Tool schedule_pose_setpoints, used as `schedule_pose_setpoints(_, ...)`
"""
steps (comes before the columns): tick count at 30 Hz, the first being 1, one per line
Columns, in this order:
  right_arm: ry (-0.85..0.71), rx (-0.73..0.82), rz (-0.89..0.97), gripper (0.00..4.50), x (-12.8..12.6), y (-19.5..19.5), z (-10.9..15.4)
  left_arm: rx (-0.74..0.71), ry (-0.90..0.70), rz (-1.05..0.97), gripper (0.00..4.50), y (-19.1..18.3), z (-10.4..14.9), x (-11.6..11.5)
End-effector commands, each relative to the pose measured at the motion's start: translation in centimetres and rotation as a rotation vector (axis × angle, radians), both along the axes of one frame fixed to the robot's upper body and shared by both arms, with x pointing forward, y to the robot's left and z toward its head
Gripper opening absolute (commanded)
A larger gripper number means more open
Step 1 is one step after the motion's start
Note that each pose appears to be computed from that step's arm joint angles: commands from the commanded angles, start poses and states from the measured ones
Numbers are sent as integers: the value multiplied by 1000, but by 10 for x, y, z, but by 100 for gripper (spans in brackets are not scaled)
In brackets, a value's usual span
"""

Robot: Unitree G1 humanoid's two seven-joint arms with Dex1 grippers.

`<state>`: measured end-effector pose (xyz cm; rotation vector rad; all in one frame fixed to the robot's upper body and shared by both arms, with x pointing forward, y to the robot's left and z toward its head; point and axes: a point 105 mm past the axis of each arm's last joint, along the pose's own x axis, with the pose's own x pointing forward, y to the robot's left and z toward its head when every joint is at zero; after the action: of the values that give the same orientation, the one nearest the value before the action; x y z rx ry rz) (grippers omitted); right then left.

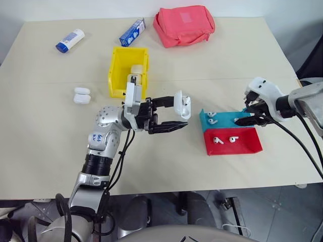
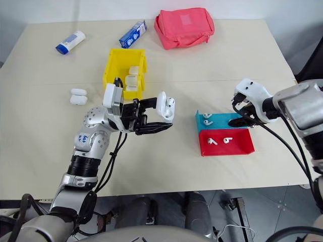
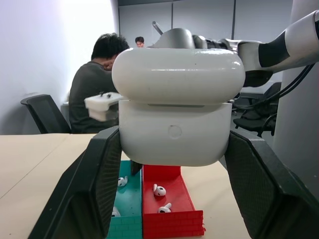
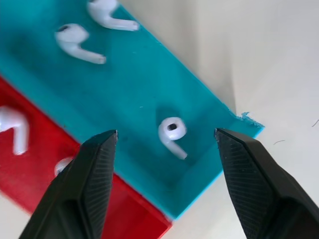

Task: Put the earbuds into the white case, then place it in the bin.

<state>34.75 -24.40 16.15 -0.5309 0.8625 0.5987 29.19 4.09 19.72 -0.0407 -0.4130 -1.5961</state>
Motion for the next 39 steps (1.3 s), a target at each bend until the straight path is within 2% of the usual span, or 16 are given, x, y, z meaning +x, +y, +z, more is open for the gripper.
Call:
schedule_pose_setpoints(1,-22,-21,-4,319,6,-3,9,-36,-38,-24,276,-3,10,-8)
schedule_pose_setpoints(19,55,-70,-2,319,13,-8,-7,-51,-29,-8,276,-3,10,-13)
schedule_pose_setpoints(28,-9,-61,135,319,16,8,-3,-52,-25,6,276,-2,10,-10)
schedule_pose_setpoints(39,-1,-38,242,319,0,19,1,-52,-24,4,276,-4,10,-9)
